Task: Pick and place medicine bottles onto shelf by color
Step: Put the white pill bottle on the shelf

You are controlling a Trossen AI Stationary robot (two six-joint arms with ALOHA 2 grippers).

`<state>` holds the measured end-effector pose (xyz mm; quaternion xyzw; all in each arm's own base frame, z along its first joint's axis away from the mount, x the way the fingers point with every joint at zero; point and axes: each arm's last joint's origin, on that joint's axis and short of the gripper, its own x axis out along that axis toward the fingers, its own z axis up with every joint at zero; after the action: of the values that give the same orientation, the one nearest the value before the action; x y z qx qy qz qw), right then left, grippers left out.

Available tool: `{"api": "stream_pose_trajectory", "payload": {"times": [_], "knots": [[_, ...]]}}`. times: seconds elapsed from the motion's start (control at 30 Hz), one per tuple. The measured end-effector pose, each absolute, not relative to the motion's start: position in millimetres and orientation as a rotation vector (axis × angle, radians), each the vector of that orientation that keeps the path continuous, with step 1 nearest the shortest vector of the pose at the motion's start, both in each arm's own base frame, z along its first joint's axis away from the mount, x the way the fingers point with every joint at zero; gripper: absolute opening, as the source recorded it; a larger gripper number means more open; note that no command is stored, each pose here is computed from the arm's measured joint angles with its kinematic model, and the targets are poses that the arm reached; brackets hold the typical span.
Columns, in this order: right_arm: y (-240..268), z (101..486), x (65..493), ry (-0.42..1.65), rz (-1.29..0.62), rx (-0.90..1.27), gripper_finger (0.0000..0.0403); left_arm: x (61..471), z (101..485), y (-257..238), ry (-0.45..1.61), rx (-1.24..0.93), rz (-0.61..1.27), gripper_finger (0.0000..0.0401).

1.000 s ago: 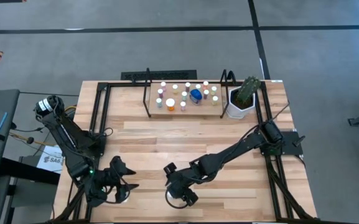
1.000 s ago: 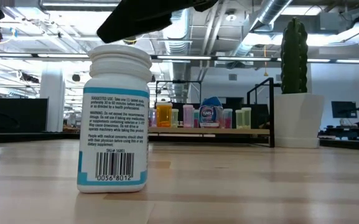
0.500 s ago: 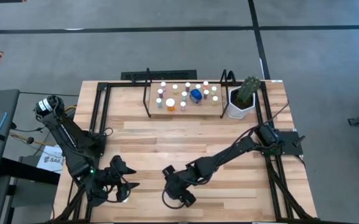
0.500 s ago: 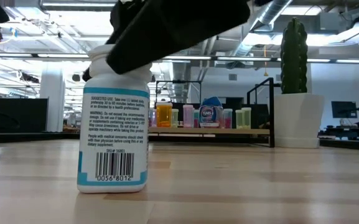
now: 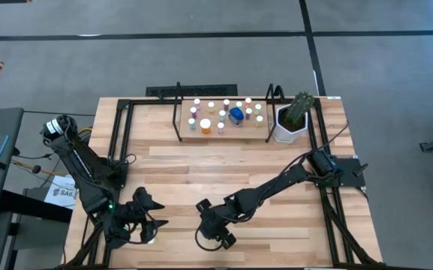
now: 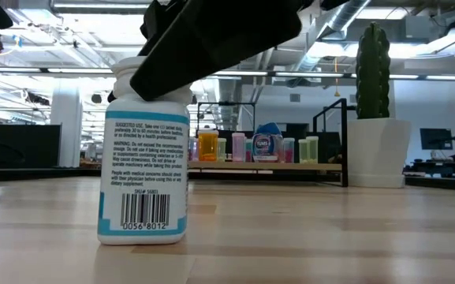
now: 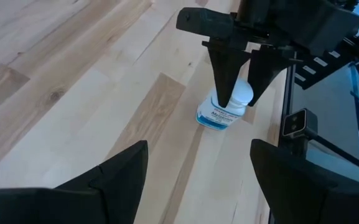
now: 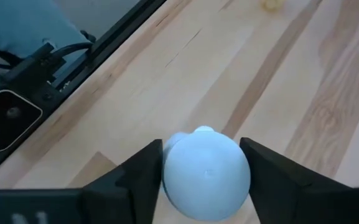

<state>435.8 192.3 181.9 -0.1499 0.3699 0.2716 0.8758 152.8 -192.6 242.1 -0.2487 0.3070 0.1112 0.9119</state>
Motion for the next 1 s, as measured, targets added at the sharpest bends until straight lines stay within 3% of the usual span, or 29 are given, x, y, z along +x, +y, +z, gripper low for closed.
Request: {"api": "stream_pose_trajectory", "payload": {"times": [0.23, 0.5, 0.8, 1.0], "knots": [[190.8, 185.3, 432.6, 0.797, 0.565, -0.310, 0.0165, 152.9, 242.3, -192.3, 0.623, -0.510, 0.235, 0.0270], [164.3, 230.4, 414.9, 0.857, 0.528, -0.277, 0.0203, 153.9, 242.1, -190.5, 0.614, -0.502, 0.251, 0.0270], [96.4, 273.9, 390.6, 0.993, 0.438, -0.281, 0.0183, 166.2, 241.6, -178.7, 0.602, -0.510, 0.320, 0.0270], [37.3, 289.1, 374.7, 1.018, 0.347, -0.212, 0.0204, 175.6, 241.4, -169.0, 0.598, -0.480, 0.359, 0.0270]]}}
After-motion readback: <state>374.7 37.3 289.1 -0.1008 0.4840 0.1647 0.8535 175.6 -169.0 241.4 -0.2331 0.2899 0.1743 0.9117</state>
